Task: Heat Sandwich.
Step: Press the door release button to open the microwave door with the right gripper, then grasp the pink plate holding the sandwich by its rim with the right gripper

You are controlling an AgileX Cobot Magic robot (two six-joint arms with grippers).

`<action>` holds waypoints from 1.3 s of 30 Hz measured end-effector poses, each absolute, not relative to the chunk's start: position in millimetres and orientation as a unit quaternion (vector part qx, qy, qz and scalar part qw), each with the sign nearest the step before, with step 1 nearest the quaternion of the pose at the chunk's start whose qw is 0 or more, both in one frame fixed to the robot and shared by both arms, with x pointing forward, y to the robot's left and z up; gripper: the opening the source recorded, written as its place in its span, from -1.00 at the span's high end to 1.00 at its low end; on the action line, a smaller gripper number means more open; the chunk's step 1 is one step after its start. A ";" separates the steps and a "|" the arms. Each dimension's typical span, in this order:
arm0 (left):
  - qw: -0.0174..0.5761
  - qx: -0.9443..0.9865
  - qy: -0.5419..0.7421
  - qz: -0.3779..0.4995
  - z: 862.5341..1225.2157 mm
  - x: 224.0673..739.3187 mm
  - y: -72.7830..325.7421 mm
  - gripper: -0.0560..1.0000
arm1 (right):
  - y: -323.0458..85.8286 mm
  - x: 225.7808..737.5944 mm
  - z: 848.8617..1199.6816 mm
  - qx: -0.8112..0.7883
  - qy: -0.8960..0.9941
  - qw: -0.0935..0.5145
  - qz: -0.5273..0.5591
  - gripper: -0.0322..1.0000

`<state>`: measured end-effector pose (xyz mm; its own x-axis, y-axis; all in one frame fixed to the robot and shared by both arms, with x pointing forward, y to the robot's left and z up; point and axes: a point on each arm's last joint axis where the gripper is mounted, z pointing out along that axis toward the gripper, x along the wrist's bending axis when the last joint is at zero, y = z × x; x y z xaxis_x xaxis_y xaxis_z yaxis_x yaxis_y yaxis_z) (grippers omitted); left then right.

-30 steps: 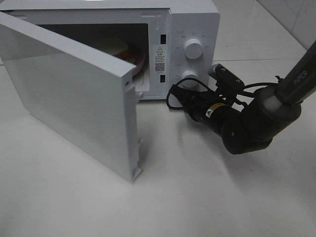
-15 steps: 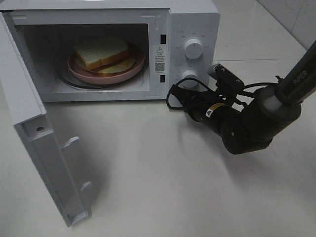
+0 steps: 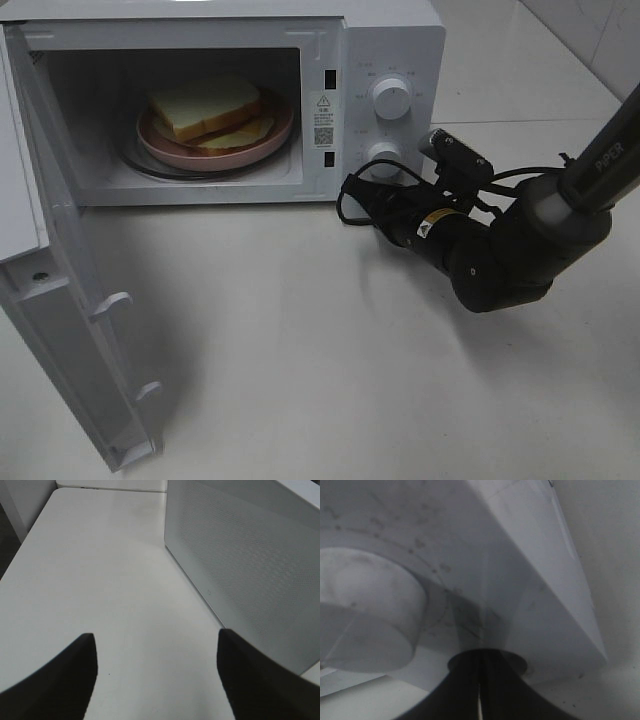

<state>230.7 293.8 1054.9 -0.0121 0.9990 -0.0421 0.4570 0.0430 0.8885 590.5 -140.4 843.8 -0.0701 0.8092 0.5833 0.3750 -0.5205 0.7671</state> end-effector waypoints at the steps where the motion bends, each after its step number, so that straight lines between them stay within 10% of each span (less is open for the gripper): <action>1: 0.379 0.592 0.615 0.358 1054.9 230.7 293.8 -0.34 | -140.4 590.5 843.8 0.655 0.452 0.189 0.575 0.92; 39: 0.379 0.592 0.615 0.358 1054.9 230.7 293.8 -0.34 | -171.9 537.5 878.2 0.649 0.438 0.227 0.578 0.92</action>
